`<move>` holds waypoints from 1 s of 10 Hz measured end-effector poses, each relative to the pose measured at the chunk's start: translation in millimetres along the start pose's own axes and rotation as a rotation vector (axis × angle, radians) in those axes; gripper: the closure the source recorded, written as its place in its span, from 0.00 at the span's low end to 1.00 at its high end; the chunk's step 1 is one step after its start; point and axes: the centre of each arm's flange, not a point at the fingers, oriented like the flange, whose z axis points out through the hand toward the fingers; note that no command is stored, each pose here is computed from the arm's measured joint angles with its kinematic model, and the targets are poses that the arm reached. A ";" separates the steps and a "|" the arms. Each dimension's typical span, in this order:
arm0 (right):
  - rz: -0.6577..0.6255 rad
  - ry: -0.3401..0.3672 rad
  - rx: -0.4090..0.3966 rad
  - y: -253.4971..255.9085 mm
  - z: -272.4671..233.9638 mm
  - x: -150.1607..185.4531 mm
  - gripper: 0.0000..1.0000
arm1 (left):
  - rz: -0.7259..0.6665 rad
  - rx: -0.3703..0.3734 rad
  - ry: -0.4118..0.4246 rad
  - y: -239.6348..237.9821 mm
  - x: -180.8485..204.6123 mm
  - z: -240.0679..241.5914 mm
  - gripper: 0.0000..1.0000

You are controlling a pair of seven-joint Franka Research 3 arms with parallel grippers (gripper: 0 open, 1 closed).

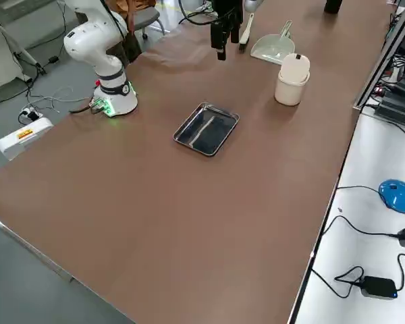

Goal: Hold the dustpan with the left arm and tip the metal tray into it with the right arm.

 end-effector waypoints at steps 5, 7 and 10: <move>0.000 0.001 0.000 0.0 -0.4 -0.1 0.00 | 0.149 -0.001 0.042 -15.5 -21.7 -32.1 0.00; 0.000 0.001 0.000 0.0 -0.4 -0.1 0.00 | 0.147 -0.001 0.032 -17.4 -17.5 -26.7 0.00; 0.001 0.001 0.000 0.8 -0.4 -0.2 0.00 | 0.153 -0.001 0.031 -17.3 -16.7 -25.9 0.00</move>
